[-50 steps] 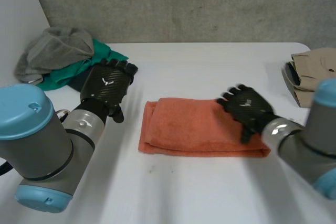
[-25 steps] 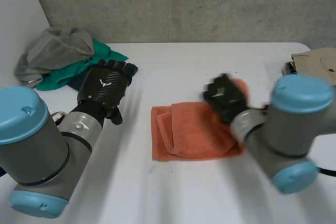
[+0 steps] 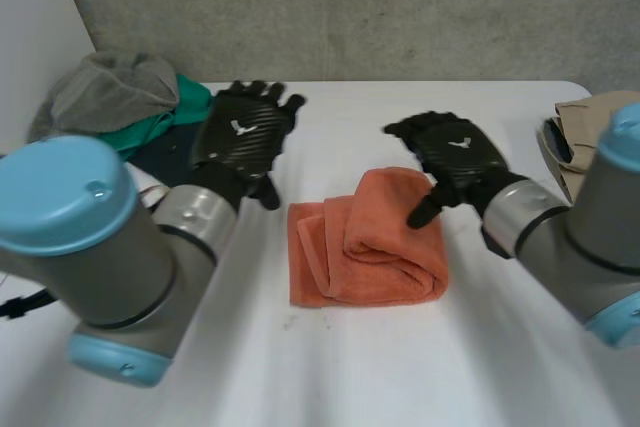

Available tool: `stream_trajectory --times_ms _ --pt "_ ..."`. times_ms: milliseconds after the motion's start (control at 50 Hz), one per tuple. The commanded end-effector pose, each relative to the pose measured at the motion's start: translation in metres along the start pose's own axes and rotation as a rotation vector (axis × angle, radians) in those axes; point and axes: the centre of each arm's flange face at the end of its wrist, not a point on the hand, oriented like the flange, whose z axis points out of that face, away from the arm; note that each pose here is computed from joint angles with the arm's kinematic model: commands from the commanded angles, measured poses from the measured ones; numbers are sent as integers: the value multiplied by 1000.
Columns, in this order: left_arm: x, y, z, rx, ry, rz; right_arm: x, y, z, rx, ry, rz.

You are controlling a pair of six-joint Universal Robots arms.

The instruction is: Fold the laundry.

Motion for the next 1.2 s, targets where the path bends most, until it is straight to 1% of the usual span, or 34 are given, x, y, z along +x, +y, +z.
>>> stream_trajectory --times_ms 20,80,100,180,240,340,460,640,700,760,840,880,960,1000,1100,1180,1200 --pt "44 1 16 -6 112 -45 29 12 -10 -148 103 56" --pt "60 11 16 -43 155 -39 33 16 -11 -176 124 29" --pt "71 18 13 -76 189 -33 33 17 -12 -182 128 24" --pt "89 35 7 -138 241 -23 32 21 -14 -199 128 21" --pt "95 43 7 -151 260 -21 30 22 -13 -202 124 20" --pt "107 58 21 -143 290 -19 28 24 -11 -206 117 16" --pt "115 74 32 -158 289 -14 29 27 -9 -214 115 21" --pt "111 77 32 -173 276 -19 32 18 -4 -191 119 0" --pt "108 75 24 -190 257 -13 33 12 -3 -194 118 1" --pt "95 63 12 -199 202 2 32 7 -1 -230 97 28" --pt "84 53 -8 -217 161 17 16 9 4 -296 25 62" --pt "79 51 -19 -233 147 25 4 11 9 -318 -29 82" --pt "76 56 -38 -272 153 40 -4 18 17 -338 -71 102" --pt "76 60 -43 -286 158 43 -6 24 18 -353 -80 106" --pt "76 63 -48 -305 162 51 -27 41 23 -390 -131 93" --pt "69 49 -45 -266 132 63 -30 55 27 -423 -138 89" --pt "64 37 -42 -229 111 59 -30 57 27 -423 -136 87"
